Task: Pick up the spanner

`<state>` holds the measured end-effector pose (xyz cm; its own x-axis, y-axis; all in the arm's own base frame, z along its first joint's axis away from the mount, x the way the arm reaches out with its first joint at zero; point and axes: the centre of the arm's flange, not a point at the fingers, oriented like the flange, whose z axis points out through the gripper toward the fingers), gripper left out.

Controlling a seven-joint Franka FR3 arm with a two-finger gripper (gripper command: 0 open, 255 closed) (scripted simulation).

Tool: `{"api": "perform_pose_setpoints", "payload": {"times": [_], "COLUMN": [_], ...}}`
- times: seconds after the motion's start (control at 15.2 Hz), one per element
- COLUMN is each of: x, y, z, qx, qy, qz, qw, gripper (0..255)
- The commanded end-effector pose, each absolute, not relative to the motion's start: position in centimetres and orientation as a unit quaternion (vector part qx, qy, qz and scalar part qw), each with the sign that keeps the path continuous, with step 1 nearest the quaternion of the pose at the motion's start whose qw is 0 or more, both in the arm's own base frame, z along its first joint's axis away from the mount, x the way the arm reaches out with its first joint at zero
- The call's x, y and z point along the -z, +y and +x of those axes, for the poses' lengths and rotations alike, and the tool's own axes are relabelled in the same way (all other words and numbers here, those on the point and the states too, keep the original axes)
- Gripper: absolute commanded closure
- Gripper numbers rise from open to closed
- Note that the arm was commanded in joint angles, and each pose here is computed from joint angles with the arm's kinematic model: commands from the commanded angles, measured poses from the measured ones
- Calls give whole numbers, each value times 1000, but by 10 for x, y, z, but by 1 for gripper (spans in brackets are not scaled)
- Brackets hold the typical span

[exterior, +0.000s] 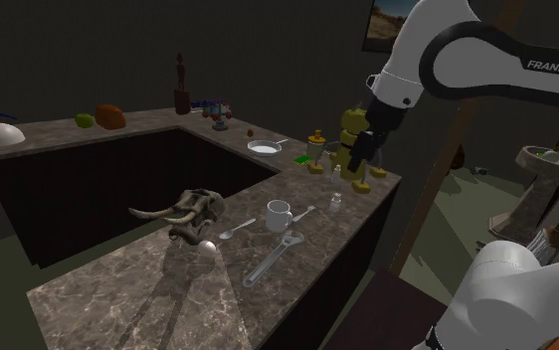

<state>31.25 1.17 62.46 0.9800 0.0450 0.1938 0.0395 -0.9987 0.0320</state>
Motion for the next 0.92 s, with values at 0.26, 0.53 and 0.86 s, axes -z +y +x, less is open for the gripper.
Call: {"api": "perform_pose_setpoints", "payload": {"times": [0.26,0.53,0.86], "x": [-580,-535,-479], "y": [26,38,47], "z": [339,367,403], "qx": [-90,-82,-71], "qy": [-58,-137,-234], "qz": [994,987,970], "qw": [12,10,7], "gripper": [0,0,0]}}
